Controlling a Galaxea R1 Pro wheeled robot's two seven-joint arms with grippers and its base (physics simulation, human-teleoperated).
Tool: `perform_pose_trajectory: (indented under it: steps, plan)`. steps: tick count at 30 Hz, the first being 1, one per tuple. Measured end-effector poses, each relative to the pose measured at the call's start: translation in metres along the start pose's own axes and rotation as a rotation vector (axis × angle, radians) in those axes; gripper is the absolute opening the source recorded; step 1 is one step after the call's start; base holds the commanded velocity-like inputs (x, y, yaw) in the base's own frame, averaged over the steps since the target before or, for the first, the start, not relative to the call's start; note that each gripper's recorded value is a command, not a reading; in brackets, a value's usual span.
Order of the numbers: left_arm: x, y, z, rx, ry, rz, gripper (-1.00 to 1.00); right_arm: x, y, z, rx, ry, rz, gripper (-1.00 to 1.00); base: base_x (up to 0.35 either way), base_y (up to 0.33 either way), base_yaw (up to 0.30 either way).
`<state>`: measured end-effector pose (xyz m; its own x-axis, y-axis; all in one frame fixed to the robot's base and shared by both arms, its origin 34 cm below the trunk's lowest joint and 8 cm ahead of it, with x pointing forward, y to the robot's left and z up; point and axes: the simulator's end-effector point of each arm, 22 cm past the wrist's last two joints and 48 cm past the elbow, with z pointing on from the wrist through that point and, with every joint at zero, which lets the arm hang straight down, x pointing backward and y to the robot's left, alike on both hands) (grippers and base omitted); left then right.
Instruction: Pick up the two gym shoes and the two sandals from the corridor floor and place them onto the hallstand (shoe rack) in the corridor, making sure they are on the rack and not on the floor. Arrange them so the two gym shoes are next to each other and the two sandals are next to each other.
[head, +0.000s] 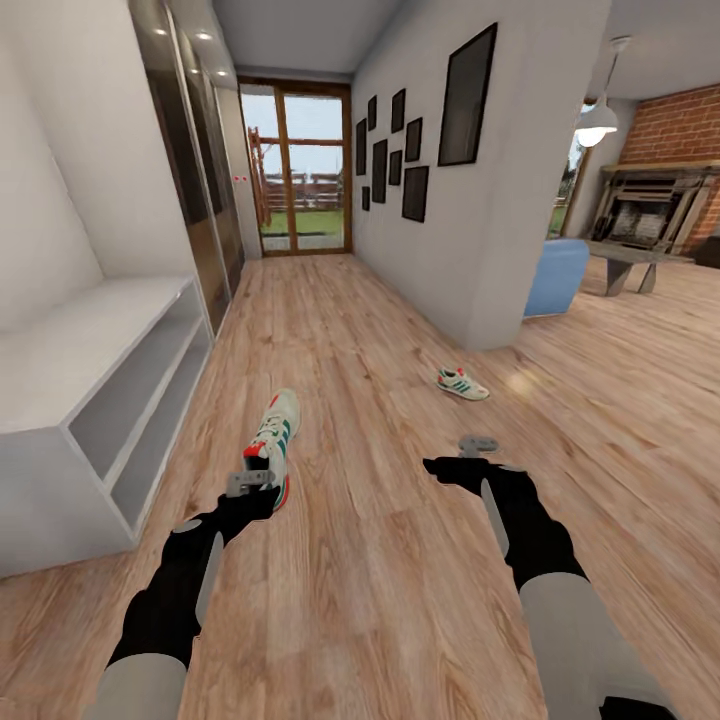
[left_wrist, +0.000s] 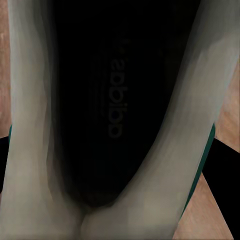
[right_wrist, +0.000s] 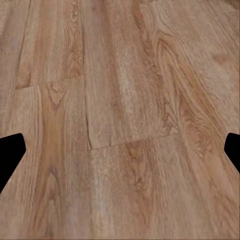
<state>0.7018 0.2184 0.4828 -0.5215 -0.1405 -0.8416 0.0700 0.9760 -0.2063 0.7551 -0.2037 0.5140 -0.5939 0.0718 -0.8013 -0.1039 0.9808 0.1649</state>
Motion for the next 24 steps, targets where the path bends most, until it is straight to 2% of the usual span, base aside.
perform_pose_trajectory:
  steps: [14,24]
  plan:
    - [0.0002,0.0000,0.0000,0.000,0.000,0.000,-1.00,-0.0002,0.0000,-0.0001,0.000,0.000,0.000,1.00,0.347,0.000,0.285]
    - [0.0000,-0.0002,0.0001,0.000,0.000,0.000,-1.00,-0.0005,-0.0001,-0.0002,0.000,-0.001,-0.001,1.00,0.347,0.000,0.053]
